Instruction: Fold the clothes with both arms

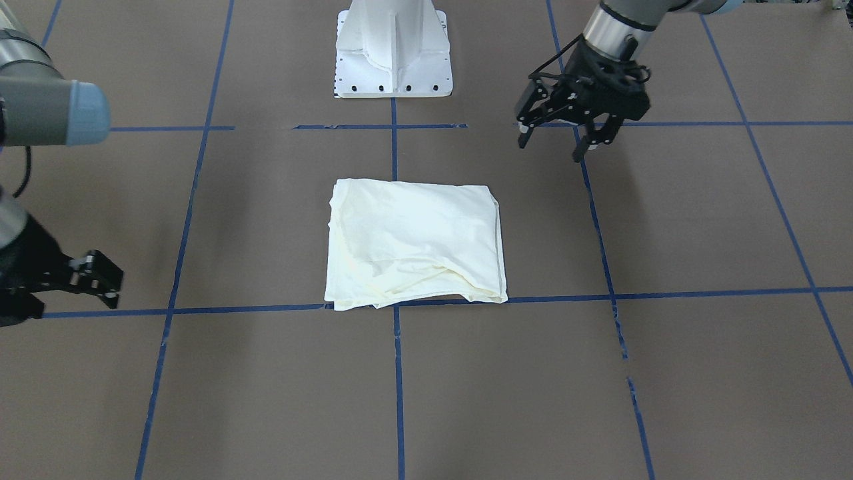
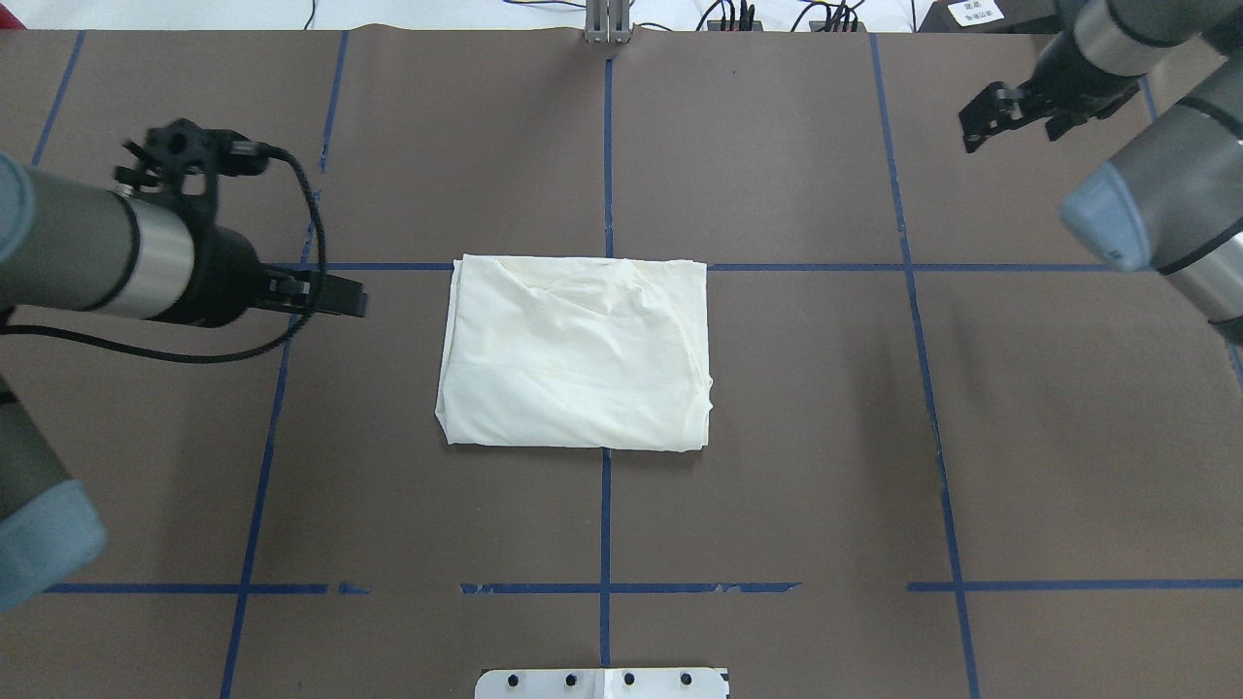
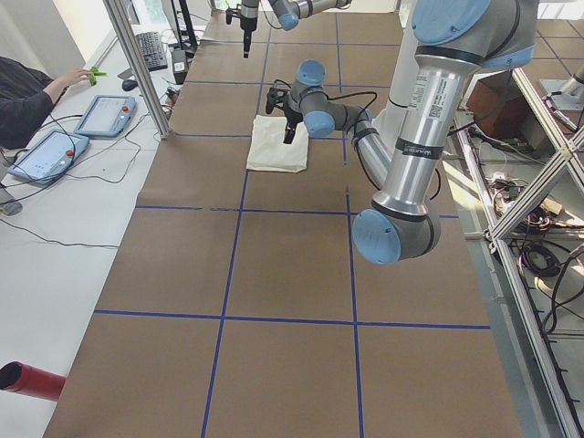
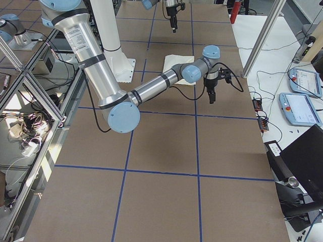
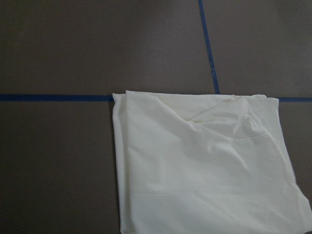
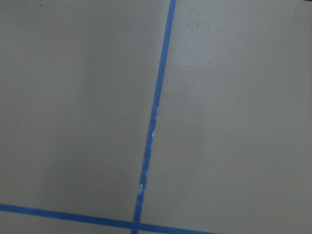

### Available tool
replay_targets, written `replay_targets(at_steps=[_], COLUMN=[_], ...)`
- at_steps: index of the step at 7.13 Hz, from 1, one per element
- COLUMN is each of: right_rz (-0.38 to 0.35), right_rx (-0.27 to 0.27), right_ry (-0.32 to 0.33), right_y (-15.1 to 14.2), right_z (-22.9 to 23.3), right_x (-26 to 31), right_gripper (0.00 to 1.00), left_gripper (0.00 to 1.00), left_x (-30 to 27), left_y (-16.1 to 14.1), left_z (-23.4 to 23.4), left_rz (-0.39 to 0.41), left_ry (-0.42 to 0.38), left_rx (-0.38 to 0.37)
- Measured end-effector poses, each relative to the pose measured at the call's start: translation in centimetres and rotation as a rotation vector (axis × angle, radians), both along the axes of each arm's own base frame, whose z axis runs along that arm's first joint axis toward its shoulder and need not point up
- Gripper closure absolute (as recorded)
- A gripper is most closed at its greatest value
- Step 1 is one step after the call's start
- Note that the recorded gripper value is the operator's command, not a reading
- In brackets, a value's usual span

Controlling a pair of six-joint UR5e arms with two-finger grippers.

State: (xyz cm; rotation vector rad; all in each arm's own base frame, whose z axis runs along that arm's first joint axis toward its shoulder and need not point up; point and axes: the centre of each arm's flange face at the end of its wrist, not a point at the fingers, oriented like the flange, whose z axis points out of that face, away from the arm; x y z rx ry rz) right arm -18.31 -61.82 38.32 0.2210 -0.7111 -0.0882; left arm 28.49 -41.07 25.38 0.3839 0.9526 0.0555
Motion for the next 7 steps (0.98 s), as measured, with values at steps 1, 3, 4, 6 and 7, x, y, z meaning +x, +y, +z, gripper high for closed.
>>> replay_targets(at_steps=[1, 3, 4, 6, 7], right_rz=[-0.052, -0.113, -0.126, -0.108, -0.088], right_rx=[0.009, -0.009, -0.043, -0.168, -0.216], right_ry=[0.037, 0.047, 0.03, 0.009, 0.003], right_y=[0.8, 3.7, 6.5, 13.7, 16.5], right_z=[2.2, 8.5, 13.0, 21.7, 24.2], right_x=[5.9, 15.9, 19.4, 23.3, 24.5], right_gripper=[0.0, 0.0, 0.0, 0.0, 0.0], left_gripper=[0.0, 0.0, 0.0, 0.0, 0.0], left_x=[-5.6, -18.5, -25.4, -34.3, -36.8], left_y=[-1.2, -3.8, -4.9, -4.3, -3.6], left_z=[3.2, 12.4, 18.1, 29.1, 32.5], left_rz=[0.041, 0.152, 0.195, 0.206, 0.177], left_ry=[-0.104, -0.28, -0.319, -0.299, -0.29], left_rx=[0.077, 0.197, 0.212, 0.121, 0.064])
